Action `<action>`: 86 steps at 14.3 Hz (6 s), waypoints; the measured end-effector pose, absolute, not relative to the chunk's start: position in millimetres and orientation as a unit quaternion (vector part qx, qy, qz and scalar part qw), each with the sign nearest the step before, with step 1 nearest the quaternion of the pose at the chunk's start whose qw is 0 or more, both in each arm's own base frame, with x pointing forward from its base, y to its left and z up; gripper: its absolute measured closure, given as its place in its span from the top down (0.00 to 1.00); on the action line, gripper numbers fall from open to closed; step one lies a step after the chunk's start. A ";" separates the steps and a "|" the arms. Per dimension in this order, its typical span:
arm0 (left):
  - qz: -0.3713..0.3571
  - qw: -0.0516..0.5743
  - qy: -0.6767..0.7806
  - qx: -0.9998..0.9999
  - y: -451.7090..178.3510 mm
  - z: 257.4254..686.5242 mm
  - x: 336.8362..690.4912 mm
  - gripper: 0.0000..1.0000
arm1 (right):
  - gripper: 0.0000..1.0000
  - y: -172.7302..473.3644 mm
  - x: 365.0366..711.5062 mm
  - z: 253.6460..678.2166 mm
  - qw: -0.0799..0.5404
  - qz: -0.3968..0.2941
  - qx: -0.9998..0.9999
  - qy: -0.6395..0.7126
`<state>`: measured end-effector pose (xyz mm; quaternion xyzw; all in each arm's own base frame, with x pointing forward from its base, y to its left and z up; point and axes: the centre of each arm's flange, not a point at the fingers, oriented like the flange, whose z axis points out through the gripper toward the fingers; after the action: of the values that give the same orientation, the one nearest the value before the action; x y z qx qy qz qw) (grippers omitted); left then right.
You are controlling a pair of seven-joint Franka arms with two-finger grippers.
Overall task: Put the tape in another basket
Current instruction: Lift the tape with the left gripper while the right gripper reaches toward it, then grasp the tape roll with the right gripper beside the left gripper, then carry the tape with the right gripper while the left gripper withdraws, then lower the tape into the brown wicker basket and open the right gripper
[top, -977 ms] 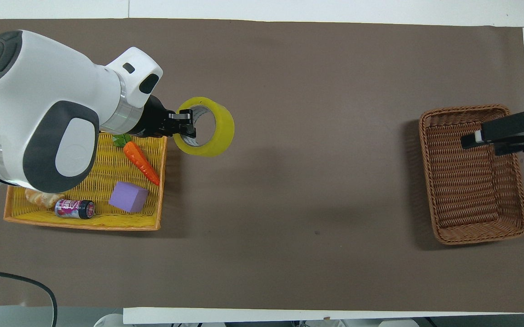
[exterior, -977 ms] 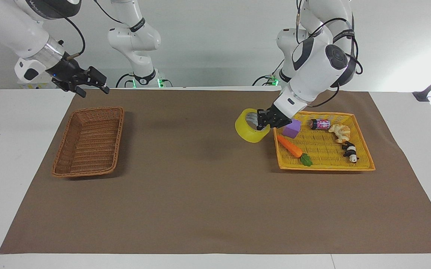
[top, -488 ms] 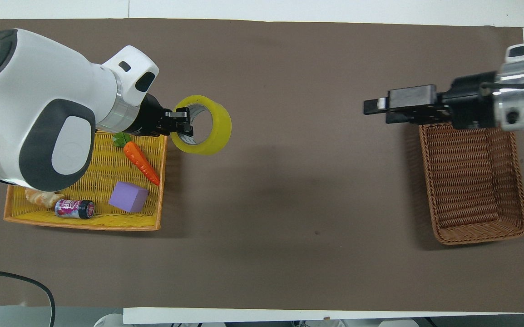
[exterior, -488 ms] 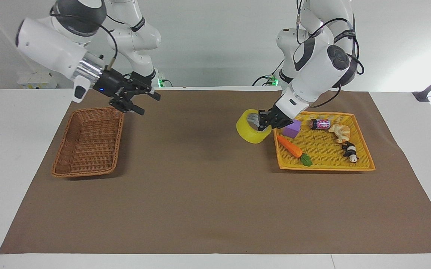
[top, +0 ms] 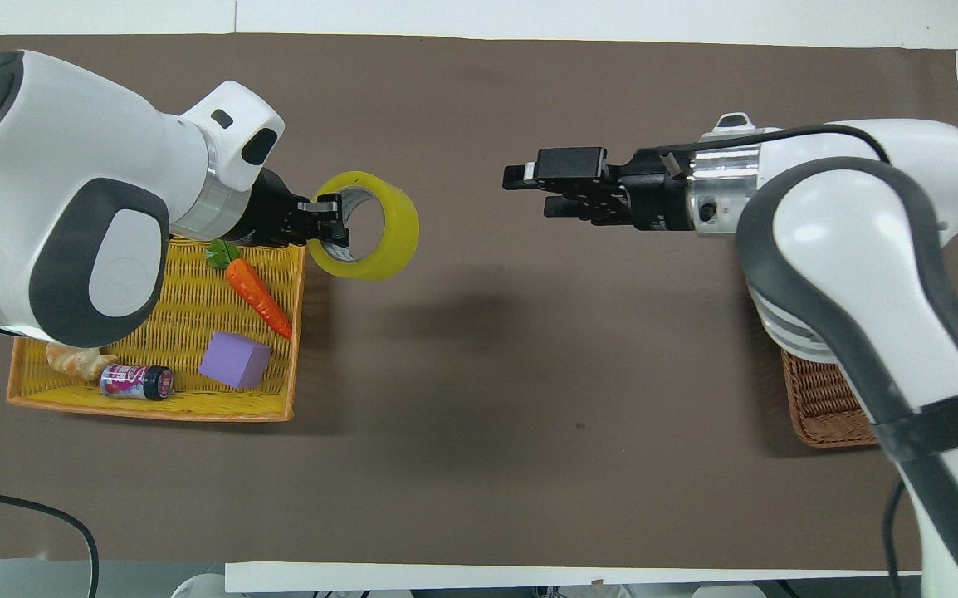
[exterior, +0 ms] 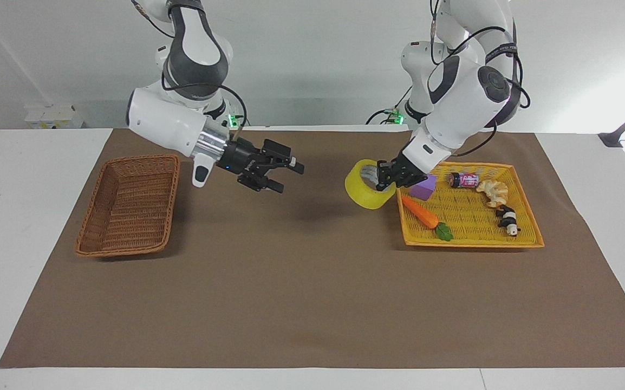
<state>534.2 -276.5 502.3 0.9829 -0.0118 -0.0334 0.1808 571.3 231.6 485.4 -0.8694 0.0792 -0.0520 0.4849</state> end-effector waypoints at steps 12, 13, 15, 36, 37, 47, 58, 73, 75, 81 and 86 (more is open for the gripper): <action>-0.034 0.181 -0.013 0.983 -278.2 500.8 533.4 0.22 | 1.00 323.6 539.7 459.0 0.517 -0.063 -0.847 0.105; -0.034 0.181 -0.013 0.983 -278.2 500.8 533.4 0.22 | 1.00 326.1 538.2 459.0 0.517 -0.062 -0.848 0.103; -0.034 0.180 -0.013 0.983 -278.2 500.7 533.4 0.22 | 1.00 329.7 536.0 459.1 0.517 -0.061 -0.848 0.101; -0.038 0.179 -0.015 0.983 -280.6 496.9 530.9 0.22 | 0.89 343.7 527.3 457.7 0.512 -0.067 -0.851 0.099; -0.037 0.179 -0.014 0.983 -279.6 497.3 531.4 0.22 | 0.81 342.9 527.3 456.1 0.511 -0.067 -0.851 0.100; -0.037 0.179 -0.010 0.983 -277.8 497.3 532.0 0.22 | 0.55 338.4 528.3 449.0 0.507 -0.064 -0.854 0.100; -0.016 0.151 0.044 0.987 -201.5 600.5 538.2 1.00 | 0.55 221.9 579.4 454.1 0.536 -0.040 -0.835 0.119; -0.025 0.016 -0.016 0.999 -7.2 599.7 557.3 1.00 | 0.55 -199.8 509.0 340.0 0.502 0.028 -0.864 0.030; -0.019 0.016 -0.013 1.000 -4.4 600.7 558.7 1.00 | 0.55 -206.5 508.3 346.9 0.484 0.039 -0.874 0.017; -0.015 0.015 -0.010 1.000 -1.3 601.1 559.8 1.00 | 0.55 -272.5 492.7 338.1 0.481 0.048 -0.876 0.010; -0.015 0.015 -0.014 1.000 -4.8 601.0 559.8 1.00 | 0.55 -277.4 499.5 324.3 0.465 0.045 -0.884 -0.020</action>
<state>559.8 -4.8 601.0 0.9997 -0.0140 -0.0147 0.0153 499.5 -277.4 324.3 -0.8838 -0.0196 0.0448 0.4654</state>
